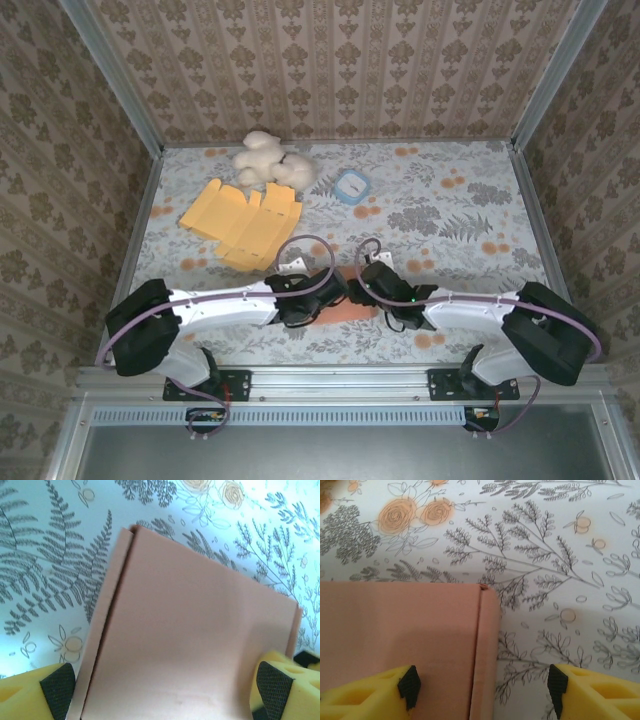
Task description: Fold the paper box
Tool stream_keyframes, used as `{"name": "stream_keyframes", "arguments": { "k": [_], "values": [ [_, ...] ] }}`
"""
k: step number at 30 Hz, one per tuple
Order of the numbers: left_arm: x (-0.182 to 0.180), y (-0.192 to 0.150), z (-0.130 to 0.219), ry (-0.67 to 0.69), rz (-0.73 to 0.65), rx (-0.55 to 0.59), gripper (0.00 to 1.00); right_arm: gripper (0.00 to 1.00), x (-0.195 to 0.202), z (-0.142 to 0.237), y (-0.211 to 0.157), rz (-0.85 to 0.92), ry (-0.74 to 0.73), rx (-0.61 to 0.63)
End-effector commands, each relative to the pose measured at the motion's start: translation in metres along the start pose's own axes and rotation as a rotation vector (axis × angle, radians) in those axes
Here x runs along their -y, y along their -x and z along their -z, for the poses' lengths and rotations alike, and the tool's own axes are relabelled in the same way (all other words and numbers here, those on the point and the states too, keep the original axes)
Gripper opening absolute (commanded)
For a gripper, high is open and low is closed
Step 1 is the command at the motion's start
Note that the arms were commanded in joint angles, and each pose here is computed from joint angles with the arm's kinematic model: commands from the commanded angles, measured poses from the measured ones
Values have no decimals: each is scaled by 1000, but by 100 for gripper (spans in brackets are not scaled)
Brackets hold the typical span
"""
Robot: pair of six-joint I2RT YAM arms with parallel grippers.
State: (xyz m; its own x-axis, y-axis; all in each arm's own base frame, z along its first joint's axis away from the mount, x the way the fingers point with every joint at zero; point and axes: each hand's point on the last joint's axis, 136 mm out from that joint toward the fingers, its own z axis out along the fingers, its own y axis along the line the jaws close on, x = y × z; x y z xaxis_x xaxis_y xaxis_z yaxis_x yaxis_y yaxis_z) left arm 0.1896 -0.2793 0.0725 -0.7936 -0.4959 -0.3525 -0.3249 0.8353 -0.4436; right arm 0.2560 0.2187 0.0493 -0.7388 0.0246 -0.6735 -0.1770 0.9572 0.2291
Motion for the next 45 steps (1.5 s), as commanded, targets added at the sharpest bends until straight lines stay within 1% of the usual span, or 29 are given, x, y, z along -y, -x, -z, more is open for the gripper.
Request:
{"name": "stream_keyframes", "arguments": {
  "k": [1, 4, 7, 10, 15, 18, 21, 25, 29, 32, 36, 40, 45],
  "values": [
    [-4, 9, -13, 7, -19, 14, 97, 70, 7, 10, -31, -31, 12, -89],
    [-4, 13, -26, -12, -21, -3, 96, 69, 2, 19, -30, -69, 58, -67],
    [0, 20, -32, -14, -51, -3, 96, 69, -2, 27, -26, -89, 100, -41],
    [3, 30, -31, -1, -86, 21, 95, 72, -1, 36, -19, -101, 116, -9],
    [6, 34, -31, 1, -116, 35, 95, 76, 2, 45, -11, -106, 112, 32],
    [4, 31, -35, 13, -116, 26, 95, 79, 3, 41, -10, -103, 95, 30],
    [1, 27, -41, 26, -121, 14, 95, 79, -1, 34, -8, -71, 81, 21],
    [2, 26, -43, 31, -129, 7, 95, 80, -5, 23, -10, -27, 49, -19],
    [6, 26, -44, 26, -136, 6, 95, 80, -3, 15, -21, -78, 49, -37],
    [7, 24, -46, 28, -141, -3, 95, 78, 1, 12, -26, -127, 47, -32],
    [6, 32, -35, 52, -165, 18, 95, 76, 9, 10, -30, -154, 22, -23],
    [-8, 46, -12, 111, -186, 69, 97, 76, 10, 9, -33, -194, 35, -8],
    [-24, 39, -6, 80, -190, 51, 97, 75, 8, 11, -31, -226, 55, 1]
  ]
}}
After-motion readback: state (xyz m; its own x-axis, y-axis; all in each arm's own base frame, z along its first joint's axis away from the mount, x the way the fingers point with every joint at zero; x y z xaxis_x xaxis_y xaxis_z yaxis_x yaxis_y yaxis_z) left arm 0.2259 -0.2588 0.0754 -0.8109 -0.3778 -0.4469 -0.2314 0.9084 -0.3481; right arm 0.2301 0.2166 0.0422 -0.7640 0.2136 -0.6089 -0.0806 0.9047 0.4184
